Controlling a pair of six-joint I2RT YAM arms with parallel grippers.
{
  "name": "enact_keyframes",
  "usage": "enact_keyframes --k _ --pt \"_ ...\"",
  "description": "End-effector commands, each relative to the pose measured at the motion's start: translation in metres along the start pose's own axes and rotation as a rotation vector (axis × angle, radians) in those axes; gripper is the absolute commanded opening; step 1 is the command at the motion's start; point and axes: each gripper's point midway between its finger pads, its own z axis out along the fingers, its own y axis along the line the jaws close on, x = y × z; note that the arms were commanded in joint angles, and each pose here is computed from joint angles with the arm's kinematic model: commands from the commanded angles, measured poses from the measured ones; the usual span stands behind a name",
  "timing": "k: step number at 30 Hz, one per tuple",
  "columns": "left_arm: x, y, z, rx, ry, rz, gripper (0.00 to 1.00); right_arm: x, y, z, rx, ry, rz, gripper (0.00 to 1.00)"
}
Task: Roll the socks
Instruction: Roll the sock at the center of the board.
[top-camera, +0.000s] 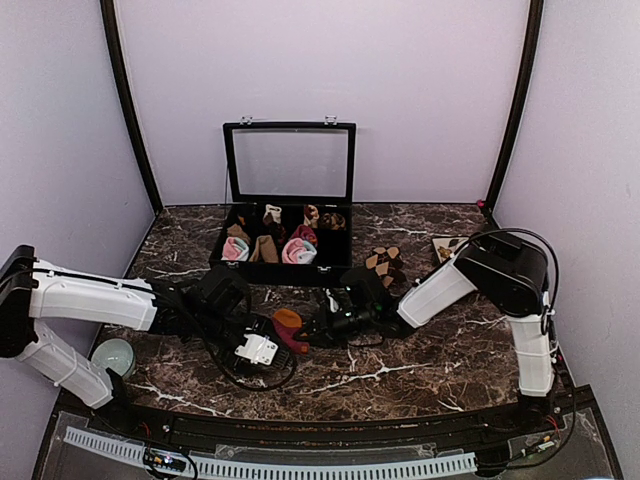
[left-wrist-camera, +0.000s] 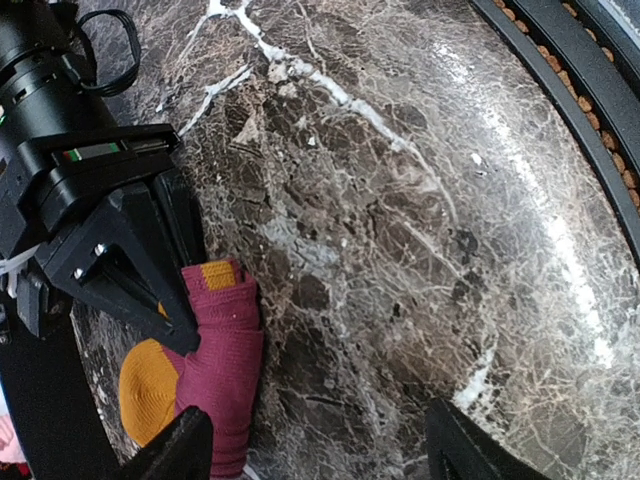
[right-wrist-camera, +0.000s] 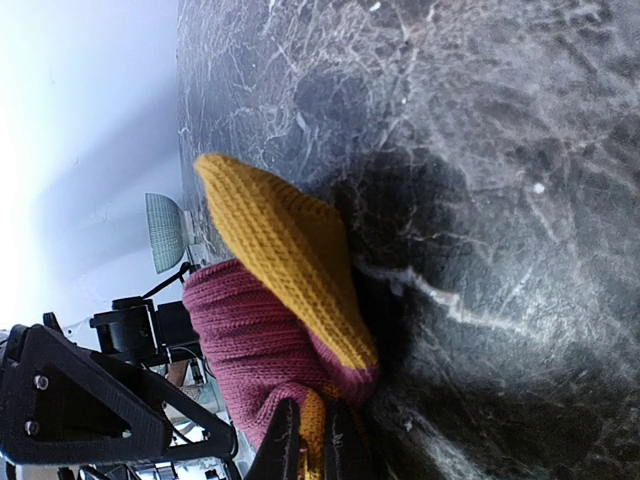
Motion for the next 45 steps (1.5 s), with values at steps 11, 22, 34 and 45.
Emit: enact_keyframes --k 11,22,34,45 --pt "0.007 0.034 0.03 -0.074 0.055 0.101 0.5 0.014 -0.052 0.004 0.086 0.023 0.108 0.0" --pt "0.038 0.03 0.044 -0.045 0.153 0.035 0.32 0.012 -0.047 0.005 0.074 0.021 0.095 0.0" --pt "0.068 0.026 0.053 0.064 0.224 -0.214 0.32 0.008 -0.043 -0.006 0.054 -0.033 0.038 0.13" --pt "0.071 0.015 0.057 0.322 0.229 -0.568 0.26 -0.003 -0.029 -0.047 0.04 -0.211 -0.214 0.54"
